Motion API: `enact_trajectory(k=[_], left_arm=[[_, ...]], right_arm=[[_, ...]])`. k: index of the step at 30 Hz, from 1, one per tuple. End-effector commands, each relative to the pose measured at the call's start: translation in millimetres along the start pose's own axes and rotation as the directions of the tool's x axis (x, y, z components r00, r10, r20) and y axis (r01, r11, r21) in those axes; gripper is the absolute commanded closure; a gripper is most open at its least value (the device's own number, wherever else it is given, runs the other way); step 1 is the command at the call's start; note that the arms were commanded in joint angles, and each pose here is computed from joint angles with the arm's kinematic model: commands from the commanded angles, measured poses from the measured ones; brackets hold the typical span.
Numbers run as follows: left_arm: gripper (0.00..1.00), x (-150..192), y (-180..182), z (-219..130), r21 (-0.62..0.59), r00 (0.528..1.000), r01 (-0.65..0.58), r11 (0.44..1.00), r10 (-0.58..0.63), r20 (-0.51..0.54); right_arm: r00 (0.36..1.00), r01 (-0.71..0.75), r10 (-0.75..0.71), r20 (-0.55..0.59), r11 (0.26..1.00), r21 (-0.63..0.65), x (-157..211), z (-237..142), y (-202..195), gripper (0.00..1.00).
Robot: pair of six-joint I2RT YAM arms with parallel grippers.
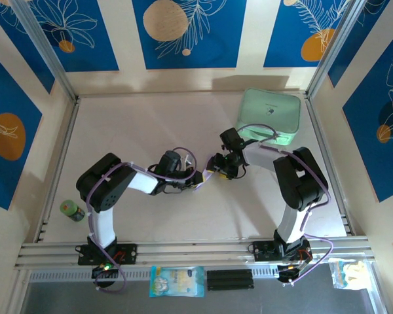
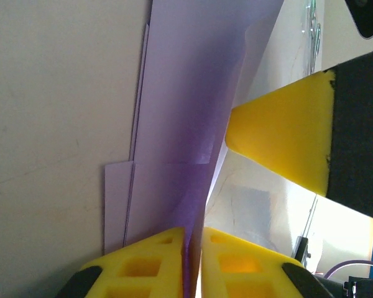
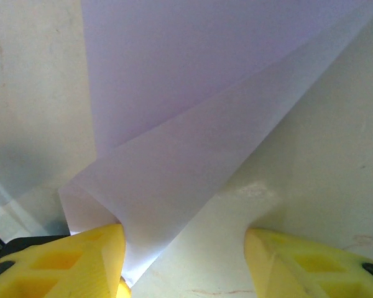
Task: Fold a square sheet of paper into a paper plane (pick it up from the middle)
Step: Fold the wing for the fifth time at the center of the table.
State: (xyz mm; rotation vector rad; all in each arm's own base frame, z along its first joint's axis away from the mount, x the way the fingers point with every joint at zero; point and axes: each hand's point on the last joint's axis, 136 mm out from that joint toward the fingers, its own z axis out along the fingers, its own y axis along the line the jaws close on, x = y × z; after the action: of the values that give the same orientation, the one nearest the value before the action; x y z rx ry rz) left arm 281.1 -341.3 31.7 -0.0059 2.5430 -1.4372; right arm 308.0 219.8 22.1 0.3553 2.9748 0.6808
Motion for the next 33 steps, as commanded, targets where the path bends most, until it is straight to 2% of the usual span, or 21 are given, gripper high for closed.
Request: enact_trajectory(k=[1, 8, 18, 33], left_arm=[[0.83, 3, 9, -5, -0.011, 1.000, 0.014, 1.000, -0.014, -0.004], [0.78, 5, 11, -12, -0.028, 1.000, 0.011, 1.000, -0.010, 0.003], [0.75, 6, 8, -18, -0.033, 1.000, 0.004, 0.999, -0.004, 0.008], [0.74, -5, 7, -22, -0.030, 0.998, 0.020, 0.999, -0.018, 0.062]], right_arm=[[0.998, -0.036, 0.042, -0.038, 0.988, 0.148, 12, 24, -31, 0.44], [0.997, -0.043, 0.056, -0.055, 0.974, 0.222, 15, 30, -40, 0.43], [0.996, -0.022, 0.044, -0.081, 0.966, 0.256, 17, 37, -42, 0.40], [0.992, 0.077, -0.058, -0.113, 0.981, 0.176, 21, 43, -22, 0.39]])
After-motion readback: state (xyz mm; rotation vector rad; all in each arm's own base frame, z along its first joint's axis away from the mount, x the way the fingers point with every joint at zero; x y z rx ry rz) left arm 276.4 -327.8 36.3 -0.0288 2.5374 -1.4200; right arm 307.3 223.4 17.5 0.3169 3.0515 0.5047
